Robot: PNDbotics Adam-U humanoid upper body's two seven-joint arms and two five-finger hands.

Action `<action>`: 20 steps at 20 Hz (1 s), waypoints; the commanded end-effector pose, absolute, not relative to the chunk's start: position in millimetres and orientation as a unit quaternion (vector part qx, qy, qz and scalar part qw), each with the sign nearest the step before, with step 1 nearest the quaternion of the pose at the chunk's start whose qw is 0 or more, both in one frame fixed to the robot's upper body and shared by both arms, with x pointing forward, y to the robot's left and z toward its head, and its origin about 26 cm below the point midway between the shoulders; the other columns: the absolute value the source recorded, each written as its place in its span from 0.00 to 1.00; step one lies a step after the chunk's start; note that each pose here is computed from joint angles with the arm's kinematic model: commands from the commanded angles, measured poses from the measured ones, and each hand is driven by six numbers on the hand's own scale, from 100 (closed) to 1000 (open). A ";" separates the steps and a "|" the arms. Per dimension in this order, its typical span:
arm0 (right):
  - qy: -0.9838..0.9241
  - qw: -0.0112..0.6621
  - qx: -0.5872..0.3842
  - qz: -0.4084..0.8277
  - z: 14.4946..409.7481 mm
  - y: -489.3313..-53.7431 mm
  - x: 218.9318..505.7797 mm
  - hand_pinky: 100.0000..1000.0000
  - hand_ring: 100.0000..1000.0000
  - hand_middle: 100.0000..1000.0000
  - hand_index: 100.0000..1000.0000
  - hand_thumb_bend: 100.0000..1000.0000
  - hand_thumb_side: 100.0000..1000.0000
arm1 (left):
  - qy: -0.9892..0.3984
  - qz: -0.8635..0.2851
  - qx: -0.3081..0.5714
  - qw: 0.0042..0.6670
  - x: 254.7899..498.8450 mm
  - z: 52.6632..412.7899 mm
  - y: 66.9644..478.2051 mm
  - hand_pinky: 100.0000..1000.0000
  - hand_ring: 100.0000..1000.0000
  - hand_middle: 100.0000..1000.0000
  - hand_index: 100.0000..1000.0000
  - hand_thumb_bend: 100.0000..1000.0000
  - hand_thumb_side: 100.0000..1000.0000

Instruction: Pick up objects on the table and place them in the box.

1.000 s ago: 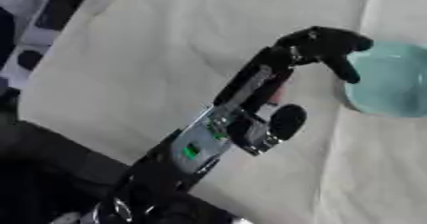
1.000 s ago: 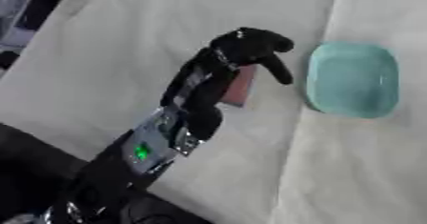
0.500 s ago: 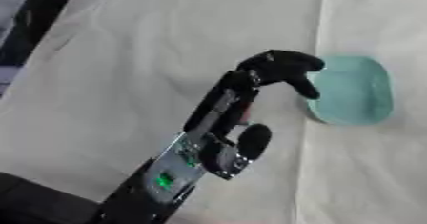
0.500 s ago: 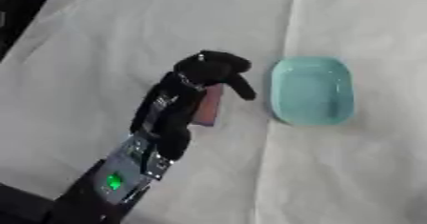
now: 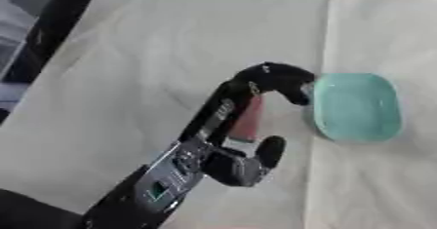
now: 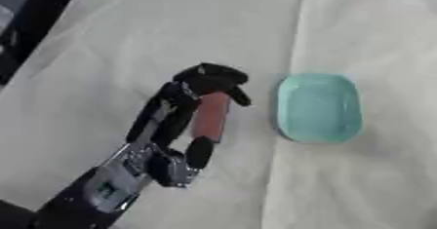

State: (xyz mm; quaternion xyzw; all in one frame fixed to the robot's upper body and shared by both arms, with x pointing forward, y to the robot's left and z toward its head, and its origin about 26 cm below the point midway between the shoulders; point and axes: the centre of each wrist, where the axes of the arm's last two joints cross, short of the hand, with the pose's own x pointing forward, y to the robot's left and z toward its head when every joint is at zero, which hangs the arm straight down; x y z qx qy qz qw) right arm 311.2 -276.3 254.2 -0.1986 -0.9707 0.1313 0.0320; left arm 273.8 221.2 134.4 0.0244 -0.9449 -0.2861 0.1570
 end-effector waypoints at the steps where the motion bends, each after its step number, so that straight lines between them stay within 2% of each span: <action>1: -0.967 0.024 -0.211 0.140 259.8 -280.9 307.5 0.11 0.30 0.59 0.80 0.00 0.78 | -0.917 -0.356 0.094 0.155 272.8 144.7 246.0 0.41 0.57 0.71 0.86 0.09 0.40; 3: -0.967 0.025 -0.211 0.141 259.2 -281.0 307.4 0.11 0.30 0.59 0.80 0.00 0.78 | -0.899 -0.386 0.129 0.161 272.2 146.9 255.8 0.40 0.57 0.71 0.87 0.15 0.35; 6: -0.967 0.026 -0.212 0.142 258.9 -281.7 307.2 0.11 0.30 0.59 0.80 0.00 0.78 | -0.873 -0.429 0.175 0.152 272.3 153.2 269.8 0.44 0.61 0.74 0.89 0.37 0.21; 8: -0.966 0.027 -0.212 0.142 258.9 -282.1 307.1 0.11 0.30 0.59 0.80 0.00 0.79 | -0.845 -0.477 0.201 0.131 272.2 158.1 279.9 0.49 0.66 0.77 0.90 0.46 0.18; 10: -0.966 0.028 -0.213 0.143 258.7 -282.6 307.0 0.11 0.30 0.59 0.80 0.00 0.79 | -0.817 -0.523 0.219 0.108 272.2 163.8 289.4 0.53 0.69 0.80 0.91 0.54 0.19; 12: -0.966 0.030 -0.214 0.144 257.8 -283.2 306.8 0.11 0.30 0.59 0.80 0.00 0.79 | -0.804 -0.541 0.232 0.083 273.3 173.1 299.2 0.53 0.70 0.80 0.91 0.62 0.18; 17: -0.965 0.033 -0.215 0.146 256.5 -284.1 306.6 0.10 0.30 0.58 0.79 0.00 0.79 | -0.783 -0.559 0.268 0.052 276.7 197.2 315.4 0.60 0.76 0.85 0.95 0.66 0.24; 20: -0.965 0.034 -0.215 0.146 256.1 -284.6 306.4 0.10 0.30 0.58 0.80 0.00 0.79 | -0.761 -0.581 0.286 0.050 277.9 207.8 320.5 0.61 0.77 0.86 0.95 0.66 0.26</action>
